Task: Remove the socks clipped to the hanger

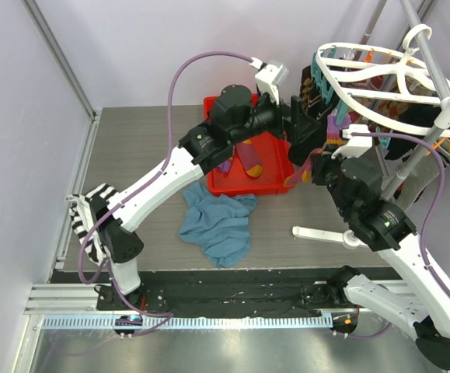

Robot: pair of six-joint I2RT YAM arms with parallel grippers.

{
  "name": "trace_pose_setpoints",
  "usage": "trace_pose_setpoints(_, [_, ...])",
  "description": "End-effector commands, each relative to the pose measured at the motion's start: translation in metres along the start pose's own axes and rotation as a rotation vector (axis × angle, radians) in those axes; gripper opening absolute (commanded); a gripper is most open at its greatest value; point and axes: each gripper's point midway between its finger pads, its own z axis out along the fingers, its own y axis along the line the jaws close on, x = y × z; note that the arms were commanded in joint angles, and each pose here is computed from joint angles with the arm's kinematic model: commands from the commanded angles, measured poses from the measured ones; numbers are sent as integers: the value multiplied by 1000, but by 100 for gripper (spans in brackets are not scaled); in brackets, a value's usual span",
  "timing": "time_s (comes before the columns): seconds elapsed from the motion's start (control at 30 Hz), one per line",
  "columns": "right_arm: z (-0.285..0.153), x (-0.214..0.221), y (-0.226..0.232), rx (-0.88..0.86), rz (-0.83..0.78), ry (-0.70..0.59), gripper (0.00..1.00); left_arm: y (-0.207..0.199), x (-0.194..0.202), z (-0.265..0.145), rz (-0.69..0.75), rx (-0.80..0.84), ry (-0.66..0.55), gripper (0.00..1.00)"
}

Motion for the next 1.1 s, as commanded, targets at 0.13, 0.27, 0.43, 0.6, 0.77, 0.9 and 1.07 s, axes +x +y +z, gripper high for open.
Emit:
trace_pose_setpoints(0.13, [-28,-38,-1,-33,103,-98,1,1,13,-34,87,11,-3,94])
trace_pose_setpoints(0.27, [-30,-39,-4,-23,124,-104,1,-9,33,-50,93,78,49,93])
trace_pose_setpoints(0.43, [-31,-40,-1,-42,151,-103,1,-4,51,-53,94,83,58,95])
trace_pose_setpoints(0.6, [-33,-28,0,-67,127,-90,1,-10,30,-43,56,71,62,93])
trace_pose_setpoints(0.77, [-39,-28,1,-102,129,-114,1,-30,-9,-28,4,115,-10,92])
trace_pose_setpoints(0.9, [-38,-26,6,-127,121,-105,1,-40,-29,-14,-47,152,-55,92])
trace_pose_setpoints(1.07, [-43,-29,7,-148,118,-118,1,-47,-27,6,-116,215,-65,92])
